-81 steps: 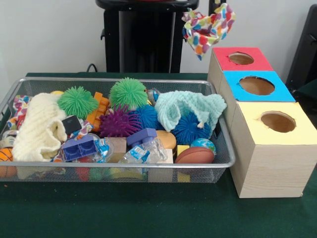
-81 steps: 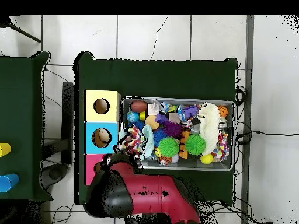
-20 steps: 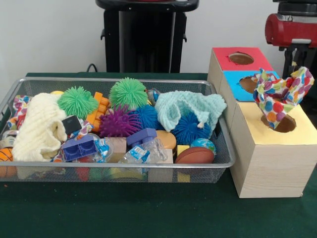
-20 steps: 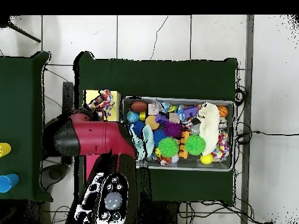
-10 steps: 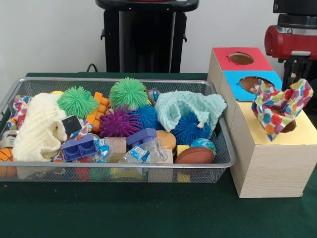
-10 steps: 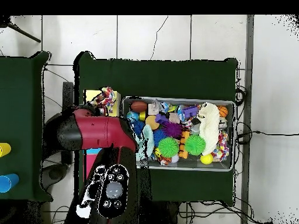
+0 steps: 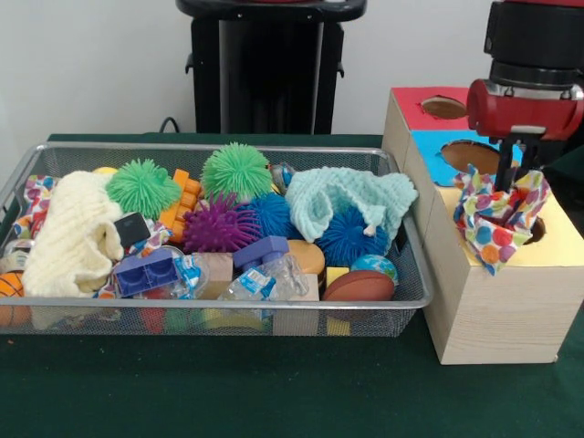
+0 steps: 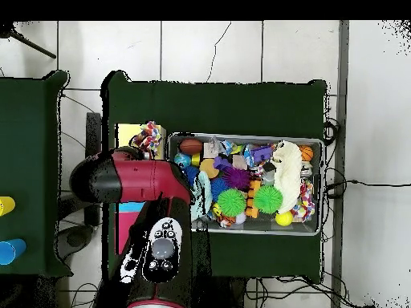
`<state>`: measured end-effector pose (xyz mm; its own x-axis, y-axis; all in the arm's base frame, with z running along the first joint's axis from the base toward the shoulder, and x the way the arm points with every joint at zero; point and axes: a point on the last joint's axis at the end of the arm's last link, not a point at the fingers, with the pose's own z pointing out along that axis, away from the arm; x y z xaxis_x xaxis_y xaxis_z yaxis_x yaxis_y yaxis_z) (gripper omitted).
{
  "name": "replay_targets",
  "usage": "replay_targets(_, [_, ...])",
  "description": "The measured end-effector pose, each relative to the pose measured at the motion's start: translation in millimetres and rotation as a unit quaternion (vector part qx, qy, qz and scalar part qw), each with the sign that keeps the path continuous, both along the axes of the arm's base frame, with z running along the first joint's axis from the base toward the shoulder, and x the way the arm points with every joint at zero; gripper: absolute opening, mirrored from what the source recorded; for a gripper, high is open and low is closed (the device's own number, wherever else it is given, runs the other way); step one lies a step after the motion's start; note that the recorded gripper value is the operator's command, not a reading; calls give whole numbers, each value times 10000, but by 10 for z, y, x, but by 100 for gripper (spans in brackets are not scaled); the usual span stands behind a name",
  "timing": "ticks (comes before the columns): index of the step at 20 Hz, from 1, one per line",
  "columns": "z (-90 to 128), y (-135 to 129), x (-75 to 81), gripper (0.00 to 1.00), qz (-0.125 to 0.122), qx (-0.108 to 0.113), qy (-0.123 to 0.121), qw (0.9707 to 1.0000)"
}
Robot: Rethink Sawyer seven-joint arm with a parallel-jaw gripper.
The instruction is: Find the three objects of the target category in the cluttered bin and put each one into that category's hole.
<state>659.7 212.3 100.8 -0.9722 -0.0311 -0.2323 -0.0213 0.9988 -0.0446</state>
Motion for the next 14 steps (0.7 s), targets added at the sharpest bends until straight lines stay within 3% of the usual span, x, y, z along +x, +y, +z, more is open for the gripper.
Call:
replay_targets(7, [-168, -20, -50, 0, -42, -2, 139, 9999])
replay_targets(14, [-179, -7, -42, 0, -151, 71, 167, 9997])
